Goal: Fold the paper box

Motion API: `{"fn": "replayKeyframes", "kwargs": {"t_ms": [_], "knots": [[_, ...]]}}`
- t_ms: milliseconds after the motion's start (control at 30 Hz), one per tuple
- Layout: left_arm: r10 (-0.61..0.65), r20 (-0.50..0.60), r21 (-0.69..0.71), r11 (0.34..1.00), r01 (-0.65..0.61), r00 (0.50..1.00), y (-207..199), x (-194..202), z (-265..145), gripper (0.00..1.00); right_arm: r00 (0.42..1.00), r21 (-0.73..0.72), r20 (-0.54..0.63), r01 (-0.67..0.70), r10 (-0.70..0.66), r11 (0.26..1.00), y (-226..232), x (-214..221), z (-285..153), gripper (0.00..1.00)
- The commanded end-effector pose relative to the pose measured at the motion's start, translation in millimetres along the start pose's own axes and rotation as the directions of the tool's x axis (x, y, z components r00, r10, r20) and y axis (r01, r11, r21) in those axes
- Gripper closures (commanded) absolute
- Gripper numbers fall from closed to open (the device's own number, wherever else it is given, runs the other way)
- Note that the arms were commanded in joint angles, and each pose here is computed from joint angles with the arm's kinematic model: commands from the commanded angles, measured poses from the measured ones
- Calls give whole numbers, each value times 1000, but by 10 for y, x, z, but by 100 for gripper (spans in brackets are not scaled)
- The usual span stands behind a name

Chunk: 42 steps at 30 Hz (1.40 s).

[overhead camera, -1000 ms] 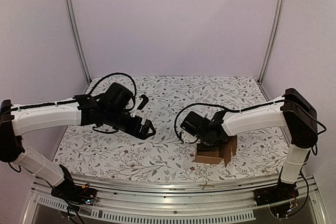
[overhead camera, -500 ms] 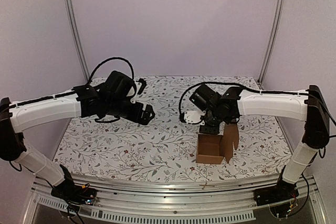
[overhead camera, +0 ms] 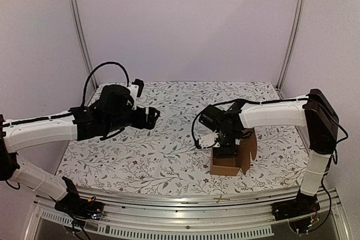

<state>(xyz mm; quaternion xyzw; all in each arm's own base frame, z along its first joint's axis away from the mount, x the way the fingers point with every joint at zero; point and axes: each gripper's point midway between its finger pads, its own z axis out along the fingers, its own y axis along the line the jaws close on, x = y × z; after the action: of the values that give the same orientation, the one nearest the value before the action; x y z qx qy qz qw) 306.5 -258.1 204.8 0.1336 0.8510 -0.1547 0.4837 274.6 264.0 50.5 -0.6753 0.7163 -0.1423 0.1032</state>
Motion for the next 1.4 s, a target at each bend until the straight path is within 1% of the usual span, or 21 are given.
{"fn": "replayKeyframes", "kwargs": {"t_ms": [0, 133, 267, 400, 467, 567, 733, 800, 933, 1033, 1133, 1200, 1267, 1300, 1333, 1367], "knots": [[58, 25, 21, 998, -59, 998, -88, -176, 29, 1, 998, 9, -68, 14, -13, 1000, -63, 71, 134, 48], [56, 26, 45, 997, -57, 998, -113, -124, 39, 4, 997, 24, -77, 0, 2, 1000, -90, 64, 197, 52], [45, 44, 61, 997, -47, 998, -103, -89, -9, 6, 994, 52, -111, 19, -14, 998, -127, 99, 264, 57], [40, 59, 65, 997, -44, 997, -84, -100, -74, 7, 991, 68, -131, 34, -25, 997, -138, 121, 325, 68], [38, 61, 67, 997, -42, 997, -79, -101, -94, 7, 990, 80, -142, 39, -27, 996, -151, 132, 362, 70], [36, 57, 64, 997, -40, 998, -65, -91, -115, 7, 988, 117, -149, 46, -28, 992, -194, 140, 419, 71], [30, 61, 61, 998, -34, 998, -52, -108, -144, 7, 989, 133, -144, 51, -32, 990, -175, 153, 489, 70], [24, 61, 65, 998, -28, 998, -54, -110, -158, 7, 988, 149, -149, 58, -35, 987, -180, 165, 524, 72], [-4, 56, 72, 997, 0, 998, -49, -86, -183, 7, 987, 183, -157, 73, -44, 980, -192, 203, 573, 73], [-22, 63, 80, 997, 17, 998, -43, -102, -235, 7, 988, 187, -150, 63, -35, 980, -202, 201, 557, 72], [-30, 84, 87, 996, 23, 996, -38, -168, -318, 7, 993, 202, -120, 40, -16, 979, -273, 179, 378, 67], [-35, 104, 91, 996, 25, 994, -37, -246, -388, 6, 997, 191, -80, 25, -9, 981, -341, 152, 89, 59], [-32, 120, 88, 996, 21, 992, -29, -344, -467, 3, 999, 193, -47, 8, 1, 981, -419, 151, -181, 50], [-27, 125, 83, 996, 17, 992, -21, -392, -507, 1, 1000, 196, -27, -1, 6, 981, -447, 147, -295, 43], [-19, 126, 75, 997, 9, 992, -10, -428, -544, 1, 1000, 219, 12, -20, 18, 976, -510, 147, -488, 32], [-16, 128, 70, 998, 7, 992, 1, -461, -580, 1, 999, 227, 40, -29, 21, 974, -543, 144, -611, 4]]}}
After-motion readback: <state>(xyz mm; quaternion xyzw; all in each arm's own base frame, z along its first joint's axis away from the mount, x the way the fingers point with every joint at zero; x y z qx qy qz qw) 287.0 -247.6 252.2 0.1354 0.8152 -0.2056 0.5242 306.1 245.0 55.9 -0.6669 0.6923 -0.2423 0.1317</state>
